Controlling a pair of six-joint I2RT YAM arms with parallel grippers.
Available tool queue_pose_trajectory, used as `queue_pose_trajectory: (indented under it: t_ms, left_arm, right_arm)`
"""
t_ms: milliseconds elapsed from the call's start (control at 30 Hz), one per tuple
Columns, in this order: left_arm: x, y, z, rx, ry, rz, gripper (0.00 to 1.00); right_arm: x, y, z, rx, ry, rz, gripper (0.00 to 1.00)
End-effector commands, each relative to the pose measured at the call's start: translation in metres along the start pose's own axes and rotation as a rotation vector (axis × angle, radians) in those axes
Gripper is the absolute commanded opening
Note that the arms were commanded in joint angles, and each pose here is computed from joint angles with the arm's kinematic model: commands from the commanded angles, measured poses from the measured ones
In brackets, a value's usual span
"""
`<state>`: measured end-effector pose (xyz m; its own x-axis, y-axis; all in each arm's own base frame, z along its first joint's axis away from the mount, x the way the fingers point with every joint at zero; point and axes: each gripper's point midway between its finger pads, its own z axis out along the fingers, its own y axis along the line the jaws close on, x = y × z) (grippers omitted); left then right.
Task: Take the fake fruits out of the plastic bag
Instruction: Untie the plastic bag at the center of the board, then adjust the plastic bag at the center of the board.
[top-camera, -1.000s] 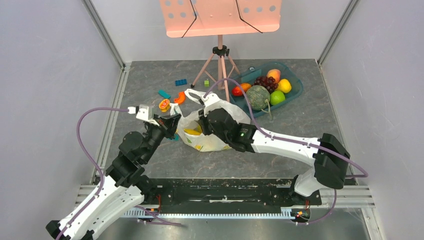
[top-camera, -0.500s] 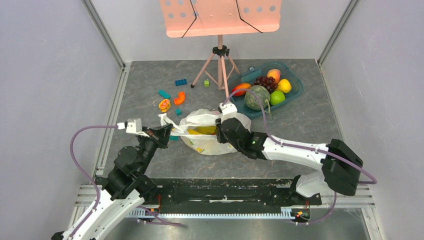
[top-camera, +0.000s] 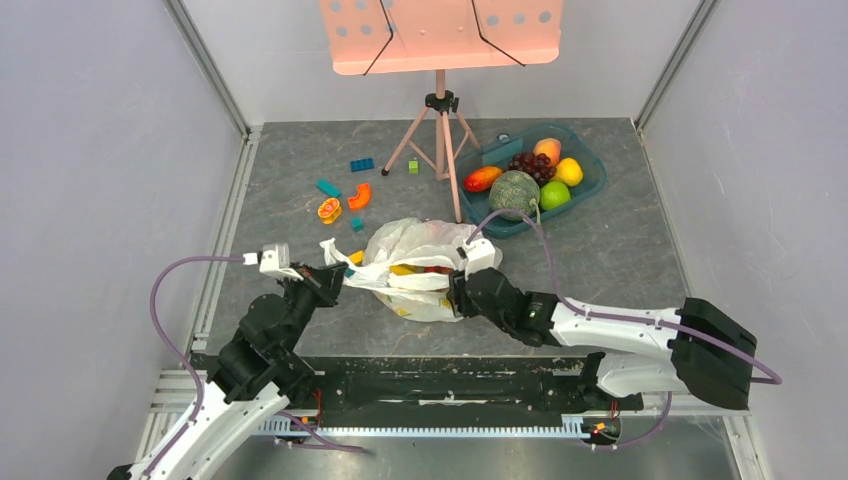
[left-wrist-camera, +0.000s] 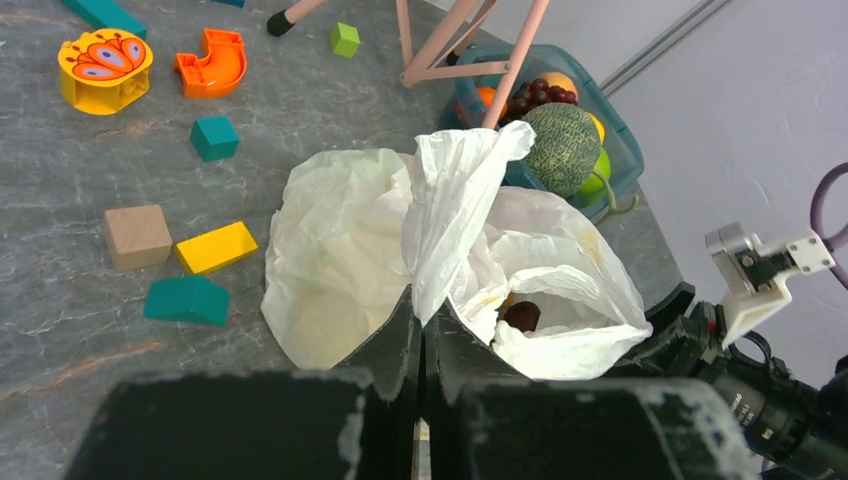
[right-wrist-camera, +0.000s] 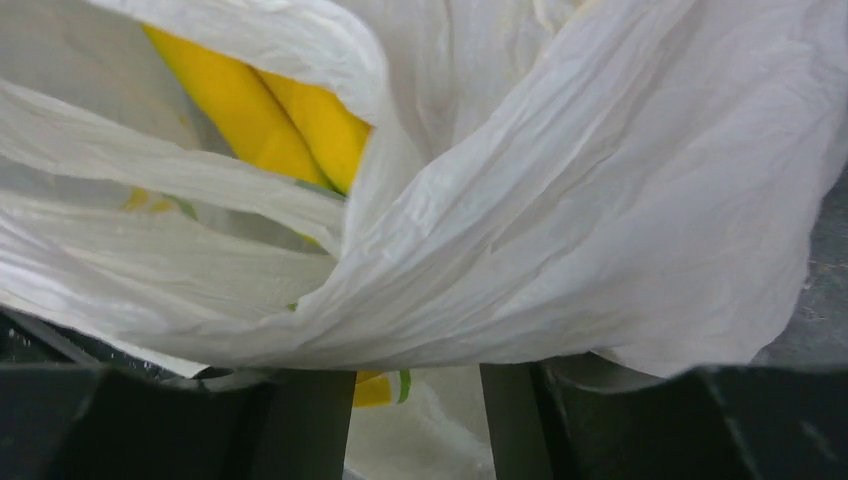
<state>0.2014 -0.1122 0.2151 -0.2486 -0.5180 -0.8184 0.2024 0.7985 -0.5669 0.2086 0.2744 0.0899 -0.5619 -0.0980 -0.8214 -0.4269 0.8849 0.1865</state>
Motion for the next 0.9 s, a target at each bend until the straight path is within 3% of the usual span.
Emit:
queue_pose_trajectory:
  t_ms: [0, 167, 300, 533, 600, 800, 867]
  left_arm:
    - [-0.001, 0.002, -0.003, -0.017, 0.0, -0.048, 0.02]
    - [0.013, -0.006, -0.002, 0.025, 0.071, -0.039, 0.02]
    - [0.025, -0.009, -0.002, 0.05, 0.122, -0.03, 0.02]
    - [0.025, -0.007, -0.007, 0.05, 0.121, -0.026, 0.02]
    - [0.024, -0.006, -0.007, 0.044, 0.12, -0.025, 0.02]
    - [0.023, -0.007, -0.007, 0.041, 0.12, -0.027, 0.02]
    - [0.022, -0.008, -0.007, 0.047, 0.122, -0.026, 0.02]
  right_arm:
    - [0.007, 0.023, -0.007, -0.12, -0.028, -0.075, 0.5]
    - [0.02, 0.054, -0.019, -0.262, -0.035, -0.225, 0.56]
    - [0.006, 0.072, -0.03, -0.328, -0.096, -0.281, 0.6]
    - [-0.043, 0.069, -0.039, -0.238, -0.228, -0.224, 0.62]
    - [-0.055, 0.07, -0.038, -0.211, -0.25, -0.201, 0.6]
    - [-0.072, 0.093, -0.038, -0.257, -0.255, -0.174, 0.44]
    - [-0.071, 0.102, -0.036, -0.299, -0.249, -0.205, 0.46]
